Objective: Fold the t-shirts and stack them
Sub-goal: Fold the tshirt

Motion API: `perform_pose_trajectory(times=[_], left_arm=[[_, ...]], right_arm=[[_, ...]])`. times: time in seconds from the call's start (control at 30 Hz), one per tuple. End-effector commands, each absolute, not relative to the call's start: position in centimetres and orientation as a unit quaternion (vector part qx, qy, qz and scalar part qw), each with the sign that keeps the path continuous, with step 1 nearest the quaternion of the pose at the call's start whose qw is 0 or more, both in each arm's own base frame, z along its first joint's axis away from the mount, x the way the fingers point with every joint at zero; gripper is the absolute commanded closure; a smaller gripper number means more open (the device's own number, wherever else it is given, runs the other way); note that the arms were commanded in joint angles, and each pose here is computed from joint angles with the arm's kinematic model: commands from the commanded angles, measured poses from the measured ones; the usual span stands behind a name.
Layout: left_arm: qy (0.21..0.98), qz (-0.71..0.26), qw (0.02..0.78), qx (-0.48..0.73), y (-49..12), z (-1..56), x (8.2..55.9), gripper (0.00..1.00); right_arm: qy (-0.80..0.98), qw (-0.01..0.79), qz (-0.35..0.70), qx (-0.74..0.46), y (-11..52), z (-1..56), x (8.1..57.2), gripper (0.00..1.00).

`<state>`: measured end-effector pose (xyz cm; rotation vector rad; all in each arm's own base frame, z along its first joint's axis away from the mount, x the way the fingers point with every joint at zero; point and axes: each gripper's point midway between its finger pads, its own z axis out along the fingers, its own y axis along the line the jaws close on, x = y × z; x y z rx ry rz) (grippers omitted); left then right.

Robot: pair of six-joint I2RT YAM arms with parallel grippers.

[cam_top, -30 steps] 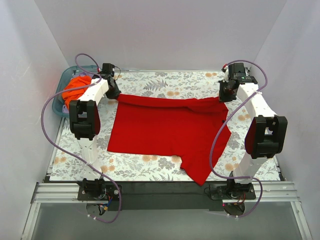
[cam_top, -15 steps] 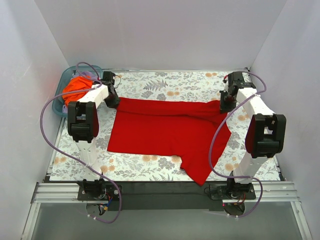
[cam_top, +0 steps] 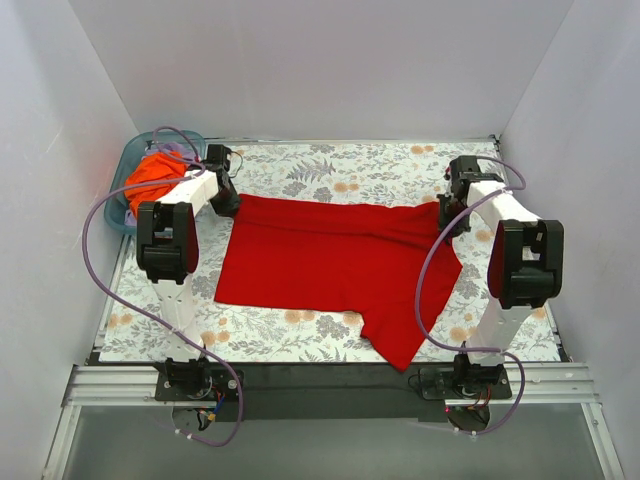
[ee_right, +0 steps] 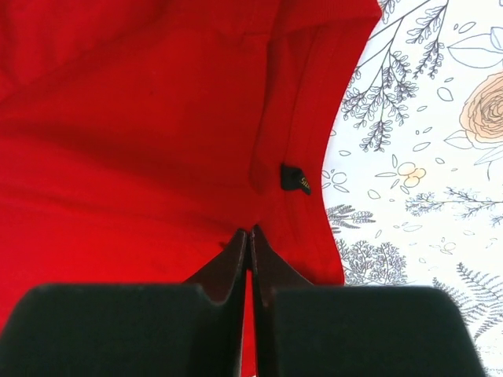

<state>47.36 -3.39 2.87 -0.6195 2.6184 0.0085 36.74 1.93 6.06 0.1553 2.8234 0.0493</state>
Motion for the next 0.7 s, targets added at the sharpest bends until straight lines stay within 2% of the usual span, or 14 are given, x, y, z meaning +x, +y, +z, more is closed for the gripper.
perform_pose_trajectory(times=[0.0,0.03,0.13,0.17,0.2,0.3,0.43,0.57,0.67], left_arm=[[0.944,0.01,0.227,-0.238,-2.7,2.5,47.3,1.0],[0.944,0.007,0.225,-0.242,-2.8,2.5,47.2,1.0],[0.942,0.002,0.229,-0.246,-3.0,3.1,46.9,0.87],[0.939,-0.001,0.238,-0.247,-2.9,3.9,47.0,0.83],[0.936,-0.001,0.247,-0.249,-2.9,4.6,47.1,0.73],[0.925,-0.007,0.285,-0.25,-2.7,7.5,48.2,0.53],[0.913,-0.028,0.327,-0.241,-3.1,10.5,50.2,0.51],[0.913,-0.05,0.338,-0.222,-3.9,11.4,51.9,0.58],[0.916,-0.064,0.331,-0.216,-4.5,10.8,52.2,0.6]], right_arm=[[0.985,0.159,-0.004,0.069,1.0,5.3,37.0,0.94],[0.984,0.162,-0.003,0.069,1.1,5.4,37.2,0.85],[0.981,0.183,0.007,0.067,1.4,6.6,38.3,0.68],[0.979,0.193,0.008,0.067,1.4,7.1,38.7,0.64],[0.974,0.217,0.009,0.068,1.2,8.1,39.8,0.6],[0.96,0.263,0.048,0.084,0.9,10.1,41.5,0.58],[0.932,0.321,0.122,0.119,0.4,11.3,43.9,0.59],[0.911,0.351,0.172,0.132,-0.4,11.4,46.2,0.62],[0.903,0.351,0.205,0.138,-0.2,10.9,46.6,0.62]])
